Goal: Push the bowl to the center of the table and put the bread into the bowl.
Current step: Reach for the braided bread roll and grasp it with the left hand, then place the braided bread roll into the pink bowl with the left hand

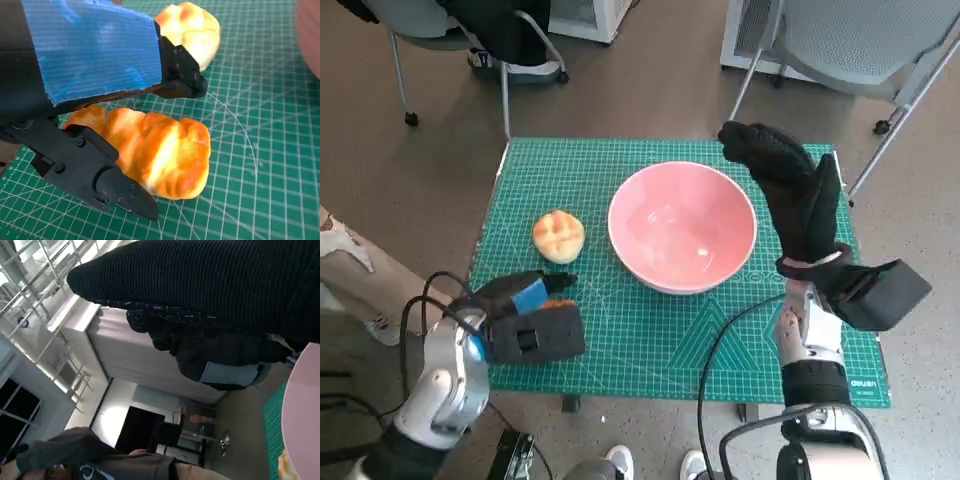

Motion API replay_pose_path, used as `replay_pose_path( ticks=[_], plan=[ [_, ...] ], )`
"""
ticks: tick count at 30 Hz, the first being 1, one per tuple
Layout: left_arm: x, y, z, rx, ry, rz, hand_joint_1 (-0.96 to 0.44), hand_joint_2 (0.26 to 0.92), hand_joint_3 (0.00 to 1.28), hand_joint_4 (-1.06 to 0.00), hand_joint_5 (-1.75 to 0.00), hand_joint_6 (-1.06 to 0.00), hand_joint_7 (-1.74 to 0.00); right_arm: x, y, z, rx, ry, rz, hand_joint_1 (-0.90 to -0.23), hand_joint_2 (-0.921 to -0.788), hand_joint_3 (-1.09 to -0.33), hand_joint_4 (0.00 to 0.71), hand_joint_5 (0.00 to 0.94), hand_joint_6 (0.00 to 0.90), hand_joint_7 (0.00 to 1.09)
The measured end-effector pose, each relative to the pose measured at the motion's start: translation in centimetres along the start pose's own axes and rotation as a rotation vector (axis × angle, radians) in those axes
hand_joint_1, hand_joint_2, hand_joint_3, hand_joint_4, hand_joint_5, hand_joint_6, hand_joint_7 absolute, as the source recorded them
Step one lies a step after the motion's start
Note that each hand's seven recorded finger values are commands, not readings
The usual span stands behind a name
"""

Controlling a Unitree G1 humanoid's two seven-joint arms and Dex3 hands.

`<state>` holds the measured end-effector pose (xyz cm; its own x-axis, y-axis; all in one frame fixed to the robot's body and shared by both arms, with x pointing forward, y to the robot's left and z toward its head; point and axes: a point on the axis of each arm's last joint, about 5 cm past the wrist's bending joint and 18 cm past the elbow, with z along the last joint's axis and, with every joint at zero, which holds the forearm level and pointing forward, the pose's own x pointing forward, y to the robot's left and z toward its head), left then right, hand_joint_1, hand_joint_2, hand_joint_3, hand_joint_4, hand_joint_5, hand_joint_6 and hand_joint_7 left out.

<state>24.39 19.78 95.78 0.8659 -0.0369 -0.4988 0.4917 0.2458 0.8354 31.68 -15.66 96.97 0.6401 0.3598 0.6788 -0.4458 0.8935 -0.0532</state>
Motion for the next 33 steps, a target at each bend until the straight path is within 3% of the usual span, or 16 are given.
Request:
replay_pose_path(
  ticks=[2, 3, 4, 6, 9, 12, 15, 33],
  plan=[
    [0.12, -0.12, -0.05, -0.004, 0.005, 0.003, -0.11, 0.718, 0.04, -0.79, -0.12, -0.64, -0.04, -0.02, -0.01, 0.00, 0.001, 0.000, 0.001, -0.631, -0.921, -0.783, 0.242, 0.003, 0.142, 0.39],
    [0.18, -0.19, -0.08, -0.005, 0.007, 0.006, 0.07, 0.758, 0.08, -0.79, -0.48, -0.69, -0.05, -0.02, -0.01, 0.00, 0.002, 0.001, 0.001, -0.630, -0.921, -0.783, 0.242, 0.003, 0.141, 0.39],
    [0.23, -0.24, -0.09, -0.006, 0.007, 0.009, 0.19, 0.796, 0.08, -0.79, -0.71, -0.73, -0.06, -0.03, -0.02, 0.00, 0.003, 0.001, 0.001, -0.630, -0.921, -0.783, 0.242, 0.003, 0.140, 0.39],
    [0.29, -0.33, -0.13, -0.006, 0.006, 0.018, 0.28, 0.830, 0.09, -0.77, -0.93, -0.82, -0.09, -0.05, -0.02, 0.00, 0.004, 0.001, 0.001, -0.629, -0.921, -0.784, 0.242, 0.003, 0.138, 0.40],
    [0.32, -0.40, -0.23, -0.002, -0.002, 0.045, 0.10, 0.869, 0.10, -0.71, -1.22, -0.78, -0.60, -0.07, -0.02, 0.00, 0.005, 0.001, 0.002, -0.628, -0.921, -0.784, 0.242, 0.003, 0.136, 0.40],
    [0.31, -0.46, -0.28, 0.004, -0.020, 0.071, 0.03, 0.881, 0.11, -0.68, -1.31, -0.74, -0.80, -0.08, -0.03, 0.00, 0.005, 0.001, 0.002, -0.628, -0.921, -0.784, 0.242, 0.003, 0.133, 0.41],
    [0.26, -0.61, -0.35, 0.010, -0.041, 0.087, 0.01, 0.884, 0.11, -0.67, -1.33, -0.73, -0.88, -0.08, -0.02, 0.00, 0.005, 0.001, 0.002, -0.629, -0.921, -0.785, 0.241, 0.002, 0.130, 0.41],
    [-0.49, -0.37, -0.56, -0.002, -0.103, 0.082, 0.00, 0.910, 0.08, -0.67, -1.34, -0.70, -0.92, -0.21, -0.04, -0.15, 0.010, 0.011, 0.004, -0.630, -0.921, -0.786, 0.237, 0.000, 0.115, 0.44]
  ],
)
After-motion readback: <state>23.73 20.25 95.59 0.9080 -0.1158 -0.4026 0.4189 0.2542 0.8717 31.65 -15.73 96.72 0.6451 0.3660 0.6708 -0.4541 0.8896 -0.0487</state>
